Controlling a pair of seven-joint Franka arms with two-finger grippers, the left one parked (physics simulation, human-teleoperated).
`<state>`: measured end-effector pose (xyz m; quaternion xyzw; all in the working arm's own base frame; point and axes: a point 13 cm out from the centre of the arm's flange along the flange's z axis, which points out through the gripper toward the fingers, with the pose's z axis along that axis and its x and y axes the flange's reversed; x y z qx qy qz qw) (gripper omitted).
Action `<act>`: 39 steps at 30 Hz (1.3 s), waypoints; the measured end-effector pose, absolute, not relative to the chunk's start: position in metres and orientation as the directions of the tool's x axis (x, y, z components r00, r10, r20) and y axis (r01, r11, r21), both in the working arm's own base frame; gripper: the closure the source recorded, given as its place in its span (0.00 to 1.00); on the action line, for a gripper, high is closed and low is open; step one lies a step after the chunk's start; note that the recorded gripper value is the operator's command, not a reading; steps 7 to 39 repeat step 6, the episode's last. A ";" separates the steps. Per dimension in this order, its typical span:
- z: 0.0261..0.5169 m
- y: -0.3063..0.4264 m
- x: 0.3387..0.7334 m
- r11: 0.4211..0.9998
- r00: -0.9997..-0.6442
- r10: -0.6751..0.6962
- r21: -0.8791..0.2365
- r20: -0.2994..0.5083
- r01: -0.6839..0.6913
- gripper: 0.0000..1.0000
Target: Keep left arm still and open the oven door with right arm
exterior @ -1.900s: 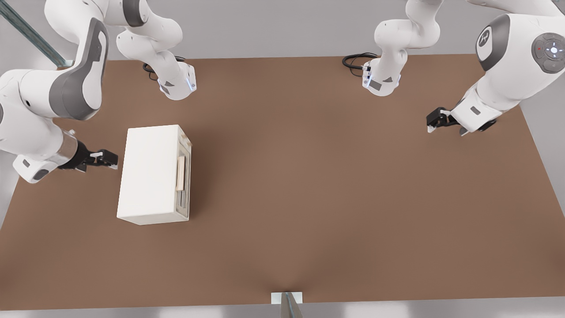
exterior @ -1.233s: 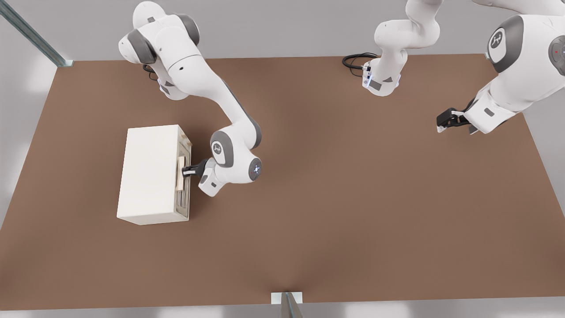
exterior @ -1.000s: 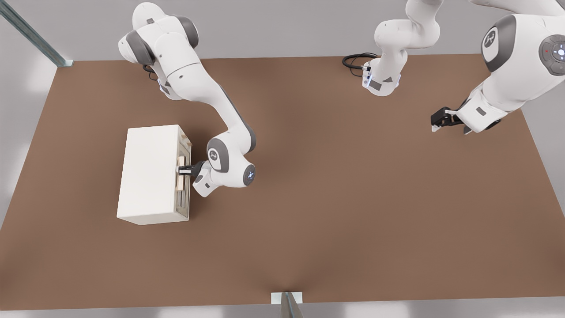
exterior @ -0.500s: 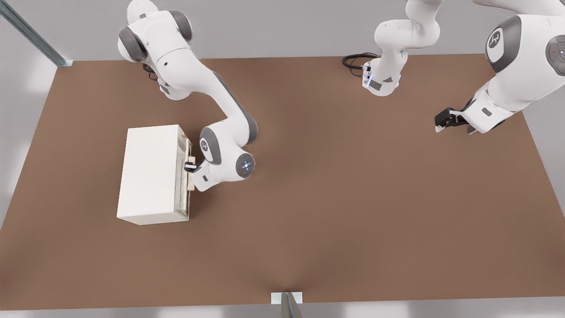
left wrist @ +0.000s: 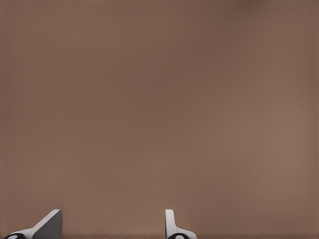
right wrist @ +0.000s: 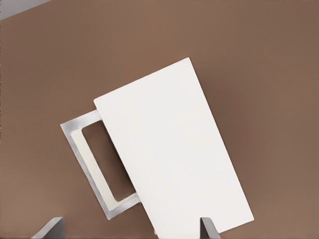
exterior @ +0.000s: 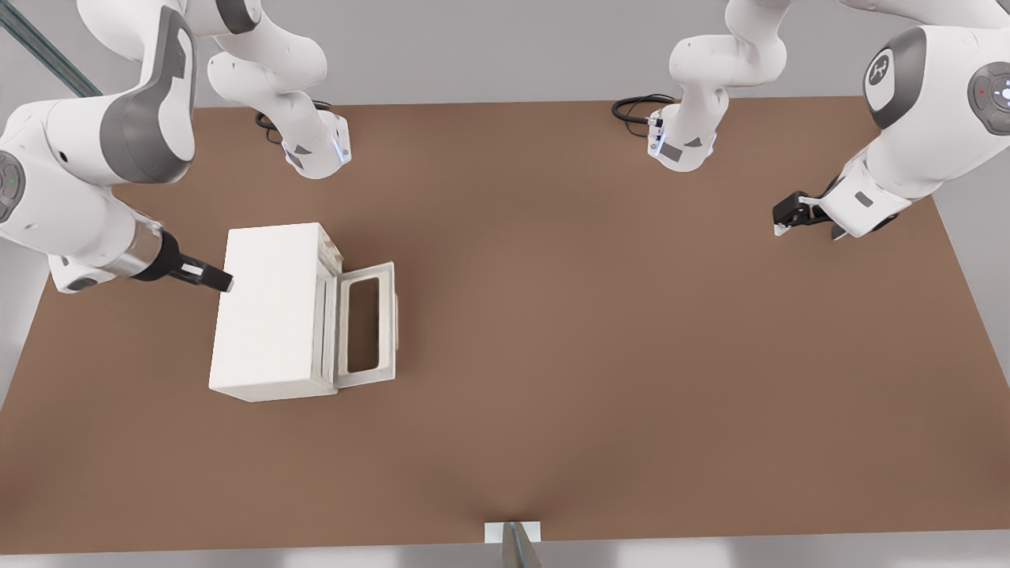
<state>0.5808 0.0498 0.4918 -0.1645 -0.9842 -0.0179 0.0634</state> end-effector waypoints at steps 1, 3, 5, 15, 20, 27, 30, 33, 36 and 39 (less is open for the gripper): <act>0.492 0.050 0.581 0.949 -0.942 0.310 0.018 0.131 0.315 0.00; 0.492 0.050 0.581 0.955 -0.948 0.291 0.023 0.132 0.297 0.00; 0.491 0.050 0.581 0.960 -0.952 0.274 0.027 0.132 0.280 0.00; 0.491 0.050 0.581 0.962 -0.955 0.266 0.028 0.133 0.272 0.00; 0.491 0.050 0.581 0.962 -0.955 0.266 0.028 0.133 0.272 0.00; 0.491 0.050 0.581 0.962 -0.955 0.266 0.028 0.133 0.272 0.00; 0.491 0.050 0.581 0.962 -0.955 0.266 0.028 0.133 0.272 0.00; 0.491 0.050 0.581 0.962 -0.955 0.266 0.028 0.133 0.272 0.00; 0.491 0.050 0.581 0.962 -0.955 0.266 0.028 0.133 0.272 0.00; 0.491 0.050 0.581 0.962 -0.955 0.266 0.028 0.133 0.272 0.00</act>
